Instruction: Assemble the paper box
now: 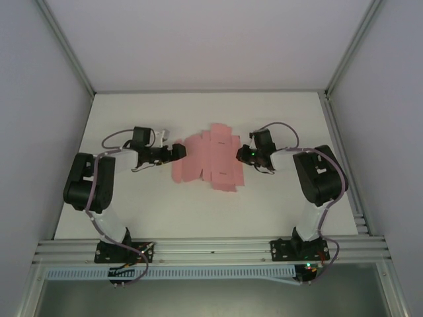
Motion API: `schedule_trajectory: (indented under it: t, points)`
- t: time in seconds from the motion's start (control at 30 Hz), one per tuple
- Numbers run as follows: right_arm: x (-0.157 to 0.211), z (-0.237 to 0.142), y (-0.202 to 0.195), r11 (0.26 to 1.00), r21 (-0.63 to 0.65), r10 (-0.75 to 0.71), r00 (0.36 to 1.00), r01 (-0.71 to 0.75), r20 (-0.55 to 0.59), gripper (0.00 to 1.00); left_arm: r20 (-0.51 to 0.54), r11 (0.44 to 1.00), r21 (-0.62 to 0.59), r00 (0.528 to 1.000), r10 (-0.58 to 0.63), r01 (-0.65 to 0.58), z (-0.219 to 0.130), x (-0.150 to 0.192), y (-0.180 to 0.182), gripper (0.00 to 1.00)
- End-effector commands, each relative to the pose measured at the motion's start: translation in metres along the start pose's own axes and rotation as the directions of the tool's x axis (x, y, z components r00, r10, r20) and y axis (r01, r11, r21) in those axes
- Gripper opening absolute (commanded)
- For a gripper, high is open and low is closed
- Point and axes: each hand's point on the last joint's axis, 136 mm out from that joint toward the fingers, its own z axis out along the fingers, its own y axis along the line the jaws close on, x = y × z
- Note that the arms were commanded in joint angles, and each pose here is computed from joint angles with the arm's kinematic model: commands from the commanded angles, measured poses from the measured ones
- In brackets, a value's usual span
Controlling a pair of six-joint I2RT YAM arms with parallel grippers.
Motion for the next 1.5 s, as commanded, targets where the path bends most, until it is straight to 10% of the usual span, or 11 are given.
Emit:
schedule_trajectory:
  t: [0.0,0.47,0.63,0.8,1.47]
  points:
    - [0.075,0.005,-0.07,0.969,0.226,0.144,0.97,-0.098,-0.195,0.12,0.016,0.971,0.236,0.999,0.031,-0.034,-0.006,-0.001,-0.045,0.99]
    - [0.067,0.008,-0.053,0.988,0.074,0.146,0.978,-0.136,-0.149,0.12,0.106,0.84,0.528,0.991,0.083,-0.127,-0.003,-0.012,-0.106,0.91]
    - [0.064,0.008,-0.049,0.989,0.045,0.143,0.979,-0.138,-0.142,0.13,0.062,0.874,0.475,0.995,0.081,-0.101,0.026,-0.015,-0.104,0.87]
    - [0.063,0.008,-0.046,0.989,0.017,0.148,0.98,-0.147,-0.132,0.13,-0.041,0.971,0.083,0.973,0.228,-0.224,0.069,-0.008,-0.08,0.84]
    - [0.052,0.002,-0.027,0.99,-0.087,0.103,0.99,-0.112,-0.093,0.14,-0.124,0.93,0.244,0.943,0.31,-0.274,0.101,0.014,-0.139,1.0]
